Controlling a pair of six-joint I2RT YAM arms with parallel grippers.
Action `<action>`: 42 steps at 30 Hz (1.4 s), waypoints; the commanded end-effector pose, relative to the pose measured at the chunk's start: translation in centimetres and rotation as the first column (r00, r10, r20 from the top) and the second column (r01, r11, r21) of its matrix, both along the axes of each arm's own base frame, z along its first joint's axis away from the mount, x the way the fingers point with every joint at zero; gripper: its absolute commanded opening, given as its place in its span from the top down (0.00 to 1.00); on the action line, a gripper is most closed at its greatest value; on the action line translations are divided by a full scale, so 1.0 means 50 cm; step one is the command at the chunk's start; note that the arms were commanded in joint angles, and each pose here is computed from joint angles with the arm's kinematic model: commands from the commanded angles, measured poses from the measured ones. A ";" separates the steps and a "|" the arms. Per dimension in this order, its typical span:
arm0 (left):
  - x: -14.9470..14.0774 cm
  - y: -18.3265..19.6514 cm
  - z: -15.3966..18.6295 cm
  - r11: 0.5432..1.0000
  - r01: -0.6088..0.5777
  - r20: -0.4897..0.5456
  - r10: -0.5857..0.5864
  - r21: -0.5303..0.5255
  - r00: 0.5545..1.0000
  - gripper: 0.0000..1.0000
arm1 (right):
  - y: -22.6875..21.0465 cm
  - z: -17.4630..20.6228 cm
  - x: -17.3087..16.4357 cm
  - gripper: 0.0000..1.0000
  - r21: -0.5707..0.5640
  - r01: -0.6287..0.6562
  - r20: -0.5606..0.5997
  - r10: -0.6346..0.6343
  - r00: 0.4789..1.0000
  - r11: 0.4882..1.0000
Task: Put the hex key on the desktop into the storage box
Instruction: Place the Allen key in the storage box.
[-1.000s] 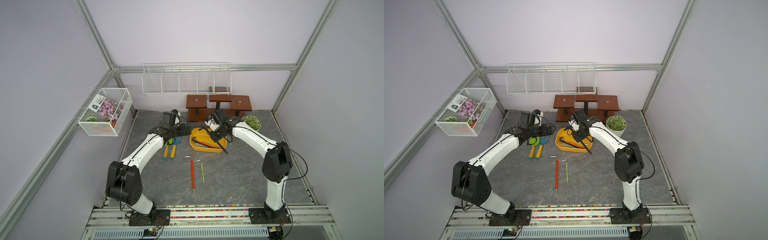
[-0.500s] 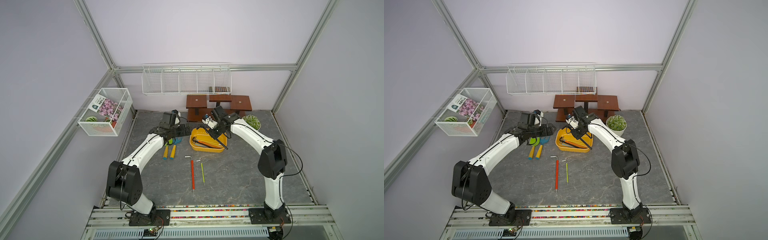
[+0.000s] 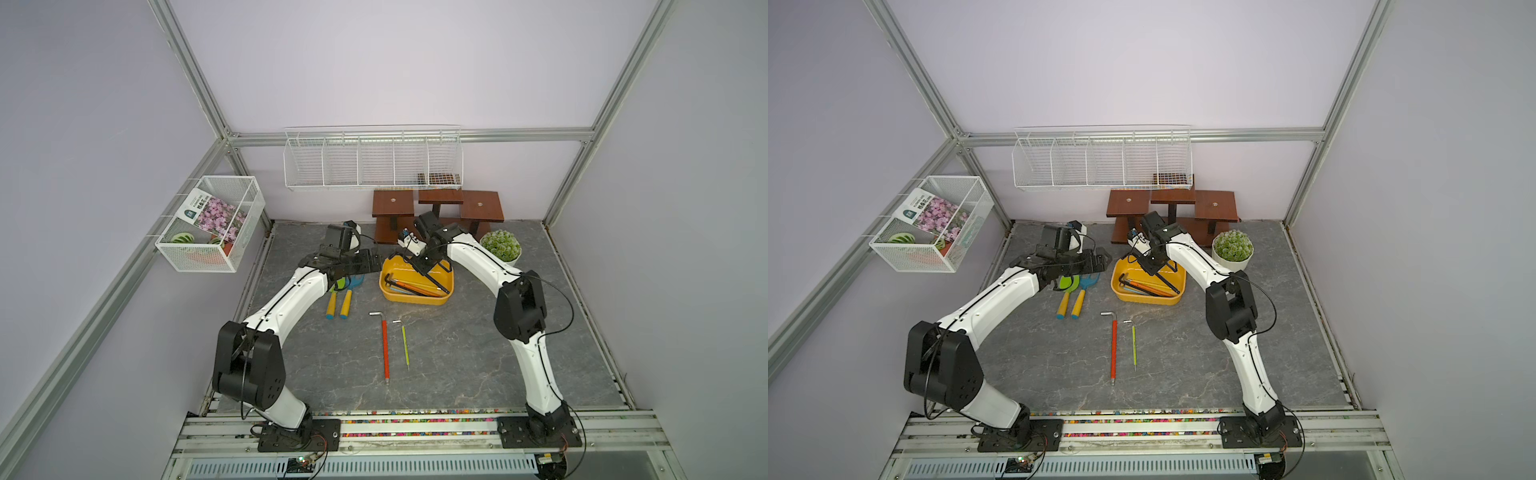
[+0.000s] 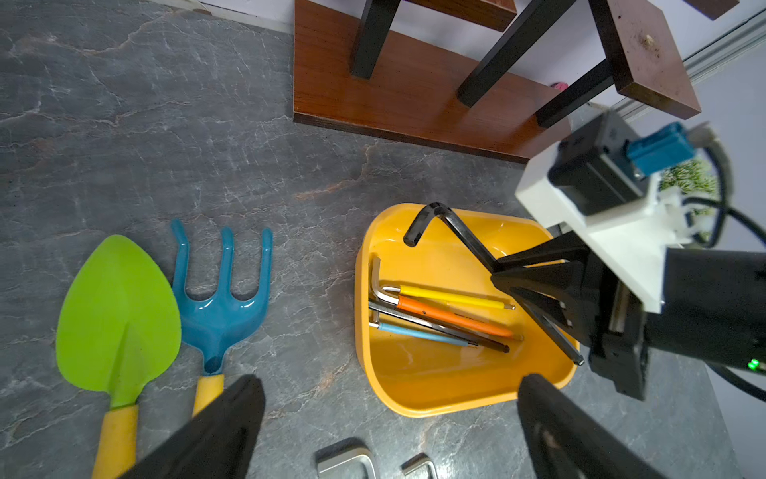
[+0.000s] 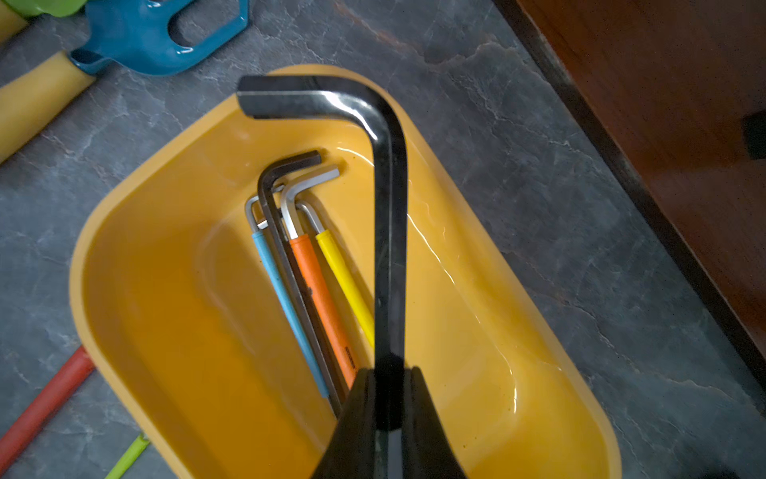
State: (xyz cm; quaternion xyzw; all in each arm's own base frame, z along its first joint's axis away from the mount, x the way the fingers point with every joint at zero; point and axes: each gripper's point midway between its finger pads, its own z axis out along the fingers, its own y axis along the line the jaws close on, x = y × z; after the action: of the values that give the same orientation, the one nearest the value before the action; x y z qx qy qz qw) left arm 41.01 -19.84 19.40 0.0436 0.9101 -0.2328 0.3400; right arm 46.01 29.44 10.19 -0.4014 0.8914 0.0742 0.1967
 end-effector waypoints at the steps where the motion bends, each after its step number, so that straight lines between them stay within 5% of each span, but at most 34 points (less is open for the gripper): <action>1: 0.015 -0.003 0.017 1.000 0.000 0.025 0.000 0.015 1.000 0.00 | 0.007 0.009 0.008 1.00 0.018 -0.024 0.008 0.024 1.000 1.000; 16: 0.022 -0.004 0.007 1.000 -0.003 0.009 0.003 0.018 1.000 0.00 | 0.005 -0.057 0.003 1.00 -0.019 -0.030 -0.047 0.029 0.998 0.999; 20: 0.022 -0.004 0.007 1.000 -0.005 0.010 0.004 0.020 1.000 0.00 | 0.007 -0.053 -0.004 0.94 -0.007 -0.026 -0.062 0.026 0.998 1.000; 32: 0.015 0.002 0.034 1.000 -0.007 0.061 0.007 0.007 0.998 0.00 | 0.003 0.037 -0.013 0.60 0.057 0.026 -0.010 -0.025 1.000 0.998; 42: 0.004 -0.003 0.058 0.999 0.008 0.102 -0.005 -0.035 0.995 0.00 | -0.025 0.155 -0.052 0.57 0.212 0.185 0.078 -0.205 0.976 0.960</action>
State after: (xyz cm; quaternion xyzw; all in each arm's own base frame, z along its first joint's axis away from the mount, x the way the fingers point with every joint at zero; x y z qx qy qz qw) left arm 41.62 -19.78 21.09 0.0440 0.8988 -0.2339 0.3682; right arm 43.38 28.34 15.87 -0.3444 0.8997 0.1073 0.2457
